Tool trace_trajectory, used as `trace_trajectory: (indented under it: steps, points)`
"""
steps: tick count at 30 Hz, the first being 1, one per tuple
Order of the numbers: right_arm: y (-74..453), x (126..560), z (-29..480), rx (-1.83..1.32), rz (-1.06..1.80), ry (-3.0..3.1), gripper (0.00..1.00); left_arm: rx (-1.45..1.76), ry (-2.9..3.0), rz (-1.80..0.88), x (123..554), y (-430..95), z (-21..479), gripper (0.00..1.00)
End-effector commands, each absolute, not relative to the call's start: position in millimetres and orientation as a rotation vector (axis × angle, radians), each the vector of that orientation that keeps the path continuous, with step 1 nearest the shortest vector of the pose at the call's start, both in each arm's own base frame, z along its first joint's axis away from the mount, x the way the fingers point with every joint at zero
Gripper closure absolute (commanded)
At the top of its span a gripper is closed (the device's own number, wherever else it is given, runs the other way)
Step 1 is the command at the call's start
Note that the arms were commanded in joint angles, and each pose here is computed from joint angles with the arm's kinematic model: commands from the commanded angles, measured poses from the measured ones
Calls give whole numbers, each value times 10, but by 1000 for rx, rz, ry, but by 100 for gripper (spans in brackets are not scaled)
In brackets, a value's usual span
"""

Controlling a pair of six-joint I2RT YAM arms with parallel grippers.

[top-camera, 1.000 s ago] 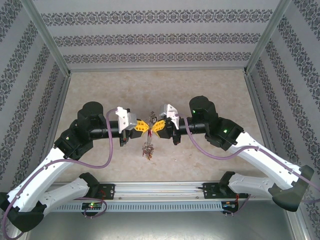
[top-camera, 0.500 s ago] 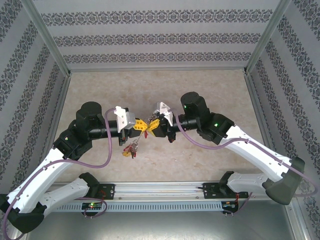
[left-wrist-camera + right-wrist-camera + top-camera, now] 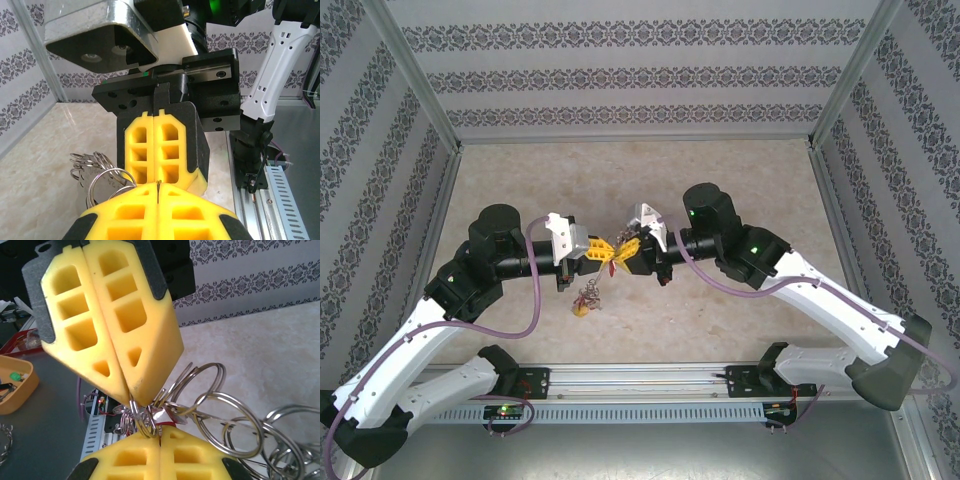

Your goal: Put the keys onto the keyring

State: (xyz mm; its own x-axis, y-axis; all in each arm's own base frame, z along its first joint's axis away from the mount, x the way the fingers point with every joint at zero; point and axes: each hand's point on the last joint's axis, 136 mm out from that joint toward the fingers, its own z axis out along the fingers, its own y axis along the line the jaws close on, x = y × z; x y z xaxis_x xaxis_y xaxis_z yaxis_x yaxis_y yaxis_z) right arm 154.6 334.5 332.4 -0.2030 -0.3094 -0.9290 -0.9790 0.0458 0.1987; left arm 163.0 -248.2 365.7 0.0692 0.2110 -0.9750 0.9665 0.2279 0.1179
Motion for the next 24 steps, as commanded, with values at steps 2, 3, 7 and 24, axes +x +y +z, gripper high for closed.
trace_trajectory:
  steps: [2,3,7,24]
  points:
    - [3288,1587,3409,-1283,1162,1579,100,1200,1249,-876,1544,-2478,3957,100]
    - [3280,1582,3419,-1279,1160,1578,100,1199,1249,-875,1546,-2475,3958,100]
    - [3239,1609,3380,-1249,1137,1604,89,1195,1245,-874,1546,-2471,3977,100]
    - [3249,1520,3350,-1205,1084,1527,56,1178,1258,-874,1589,-2475,3962,100]
